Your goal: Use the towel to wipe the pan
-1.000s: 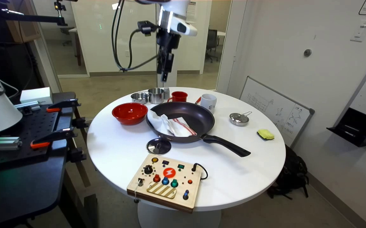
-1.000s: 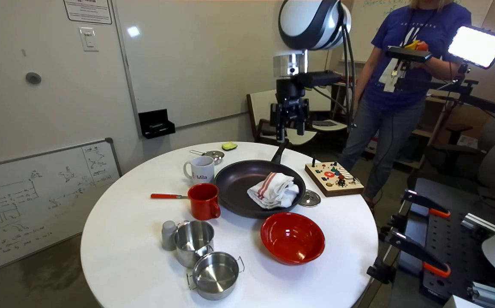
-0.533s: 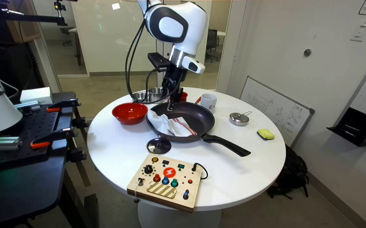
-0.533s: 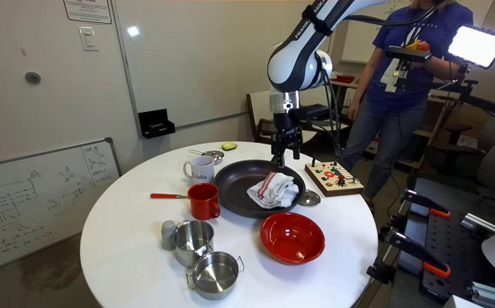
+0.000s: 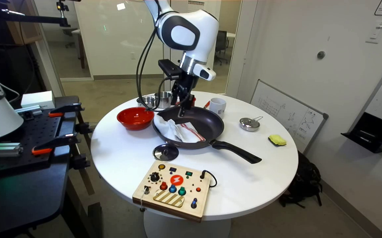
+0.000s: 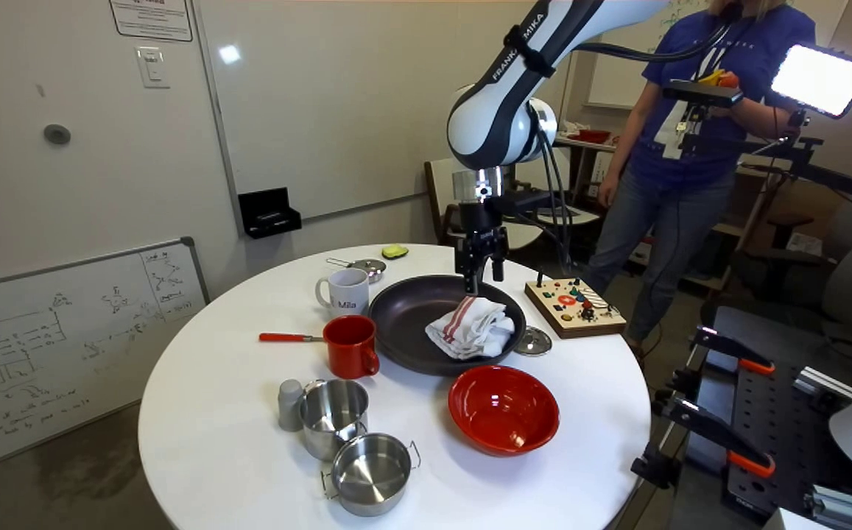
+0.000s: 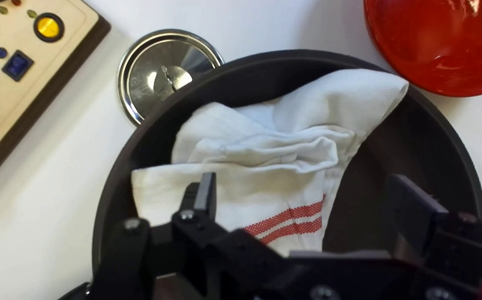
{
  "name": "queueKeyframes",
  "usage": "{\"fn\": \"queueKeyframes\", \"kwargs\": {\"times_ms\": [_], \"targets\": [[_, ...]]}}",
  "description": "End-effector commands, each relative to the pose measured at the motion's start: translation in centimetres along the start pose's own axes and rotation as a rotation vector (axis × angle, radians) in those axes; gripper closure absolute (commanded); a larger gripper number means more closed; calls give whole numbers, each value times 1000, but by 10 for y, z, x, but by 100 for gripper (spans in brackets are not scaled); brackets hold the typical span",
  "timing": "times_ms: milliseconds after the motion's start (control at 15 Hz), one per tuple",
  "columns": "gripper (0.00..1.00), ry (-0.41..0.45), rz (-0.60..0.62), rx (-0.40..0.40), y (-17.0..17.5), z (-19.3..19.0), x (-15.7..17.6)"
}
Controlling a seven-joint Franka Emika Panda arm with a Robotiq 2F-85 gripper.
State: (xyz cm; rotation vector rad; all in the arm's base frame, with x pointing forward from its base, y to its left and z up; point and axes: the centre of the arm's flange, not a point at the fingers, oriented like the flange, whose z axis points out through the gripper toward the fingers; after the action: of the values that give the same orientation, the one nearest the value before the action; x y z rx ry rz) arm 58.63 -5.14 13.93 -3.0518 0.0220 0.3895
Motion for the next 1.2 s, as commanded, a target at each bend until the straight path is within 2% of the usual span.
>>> {"fn": "queueKeyframes", "kwargs": {"times_ms": [0, 400, 800, 1067, 1133], "targets": [[0, 29, 6, -21, 0, 2, 5], [0, 137, -7, -105, 2, 14, 22], [0, 112, -27, -143, 2, 41, 42], [0, 68, -98, -127, 4, 59, 69], [0, 38, -158, -113, 6, 65, 75]]}}
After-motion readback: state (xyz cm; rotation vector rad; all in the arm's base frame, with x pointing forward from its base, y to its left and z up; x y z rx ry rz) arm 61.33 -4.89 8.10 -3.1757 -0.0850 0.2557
